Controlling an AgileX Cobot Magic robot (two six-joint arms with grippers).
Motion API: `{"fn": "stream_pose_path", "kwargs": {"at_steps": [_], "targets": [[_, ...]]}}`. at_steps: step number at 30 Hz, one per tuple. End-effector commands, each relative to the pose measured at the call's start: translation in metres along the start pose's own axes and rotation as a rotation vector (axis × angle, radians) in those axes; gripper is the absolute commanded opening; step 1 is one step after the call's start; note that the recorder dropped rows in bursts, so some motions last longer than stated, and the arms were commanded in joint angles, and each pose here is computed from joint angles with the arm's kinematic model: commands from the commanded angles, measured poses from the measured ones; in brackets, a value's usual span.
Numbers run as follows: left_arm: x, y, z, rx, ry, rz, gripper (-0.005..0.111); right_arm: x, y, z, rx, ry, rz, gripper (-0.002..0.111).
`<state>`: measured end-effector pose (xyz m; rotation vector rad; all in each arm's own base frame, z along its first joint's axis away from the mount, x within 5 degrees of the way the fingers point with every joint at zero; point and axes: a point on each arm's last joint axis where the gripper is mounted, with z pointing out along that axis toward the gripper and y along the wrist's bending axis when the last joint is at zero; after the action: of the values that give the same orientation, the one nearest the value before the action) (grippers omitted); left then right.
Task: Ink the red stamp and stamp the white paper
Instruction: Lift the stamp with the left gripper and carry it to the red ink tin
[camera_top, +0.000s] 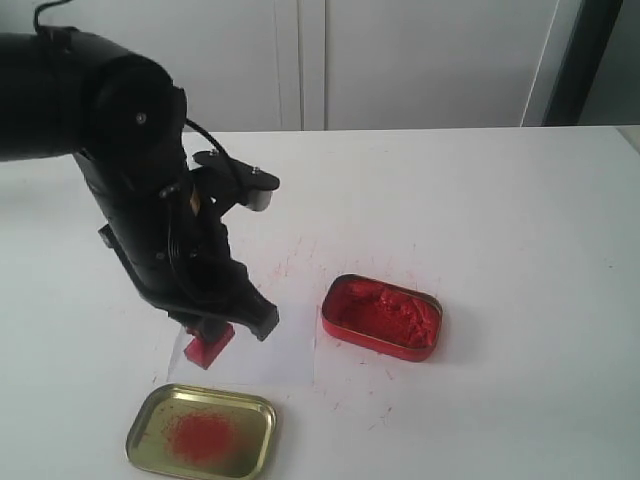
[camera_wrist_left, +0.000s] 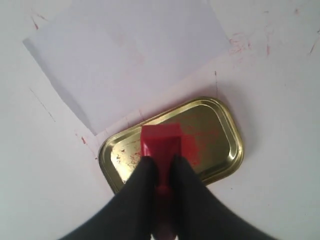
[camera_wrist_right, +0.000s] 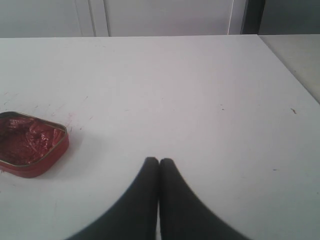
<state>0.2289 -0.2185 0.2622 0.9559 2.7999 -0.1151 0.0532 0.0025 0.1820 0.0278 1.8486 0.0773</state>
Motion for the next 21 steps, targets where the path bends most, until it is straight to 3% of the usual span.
{"fn": "stream_pose_path", "kwargs": {"at_steps": [1, 6, 12, 21], "targets": [[-0.009, -0.004, -0.022, 0.015, -0.004, 0.069, 0.000, 0.000, 0.000, 0.000, 0.001, -0.015, 0.002, 0.000], [-0.038, -0.008, -0.030, 0.030, 0.011, 0.144, 0.000, 0.000, 0.000, 0.000, 0.001, -0.015, 0.002, 0.000], [-0.070, -0.016, -0.016, 0.074, 0.016, 0.178, 0.000, 0.000, 0.000, 0.000, 0.001, -0.015, 0.002, 0.000], [-0.098, -0.023, 0.003, 0.120, 0.022, 0.183, 0.000, 0.000, 0.000, 0.000, 0.001, -0.015, 0.002, 0.000]]}}
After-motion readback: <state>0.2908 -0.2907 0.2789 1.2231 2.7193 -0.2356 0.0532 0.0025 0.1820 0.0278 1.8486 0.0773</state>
